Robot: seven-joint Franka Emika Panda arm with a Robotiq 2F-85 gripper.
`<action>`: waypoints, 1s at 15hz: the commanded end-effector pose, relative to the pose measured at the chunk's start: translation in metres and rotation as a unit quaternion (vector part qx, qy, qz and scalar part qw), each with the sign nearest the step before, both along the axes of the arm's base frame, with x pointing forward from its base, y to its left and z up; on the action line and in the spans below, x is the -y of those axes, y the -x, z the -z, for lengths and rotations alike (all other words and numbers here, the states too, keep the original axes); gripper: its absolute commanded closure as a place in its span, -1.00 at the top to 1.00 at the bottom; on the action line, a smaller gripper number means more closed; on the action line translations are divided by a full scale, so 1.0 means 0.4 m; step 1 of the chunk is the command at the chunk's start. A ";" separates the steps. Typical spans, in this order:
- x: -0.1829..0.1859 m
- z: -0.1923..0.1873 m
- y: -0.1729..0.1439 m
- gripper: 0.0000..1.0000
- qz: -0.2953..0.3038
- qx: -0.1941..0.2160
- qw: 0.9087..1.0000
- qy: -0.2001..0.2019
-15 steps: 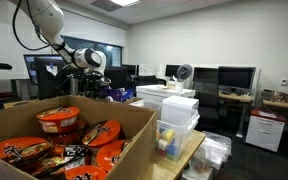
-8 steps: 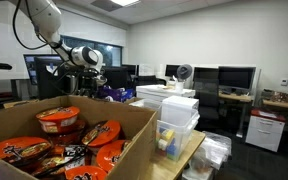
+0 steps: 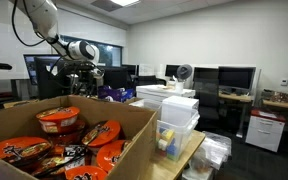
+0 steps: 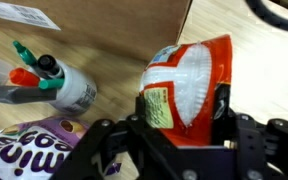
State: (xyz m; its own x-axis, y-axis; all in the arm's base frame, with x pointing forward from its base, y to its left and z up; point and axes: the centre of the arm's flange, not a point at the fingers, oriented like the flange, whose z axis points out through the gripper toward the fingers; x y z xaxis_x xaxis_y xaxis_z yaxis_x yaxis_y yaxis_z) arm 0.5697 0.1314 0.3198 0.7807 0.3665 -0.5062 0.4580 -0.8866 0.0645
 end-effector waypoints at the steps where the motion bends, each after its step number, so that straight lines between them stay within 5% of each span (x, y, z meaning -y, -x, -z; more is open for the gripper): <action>1: -0.026 -0.094 0.018 -0.35 0.006 0.005 1.000 0.015; 15: 0.040 -0.458 0.152 -0.35 0.090 0.117 0.989 0.018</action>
State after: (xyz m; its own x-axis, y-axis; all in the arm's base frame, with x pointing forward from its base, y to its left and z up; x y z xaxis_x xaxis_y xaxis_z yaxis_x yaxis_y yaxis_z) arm 0.5419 0.1368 0.4742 0.8933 0.2613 -0.3656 0.3414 -0.9236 0.1742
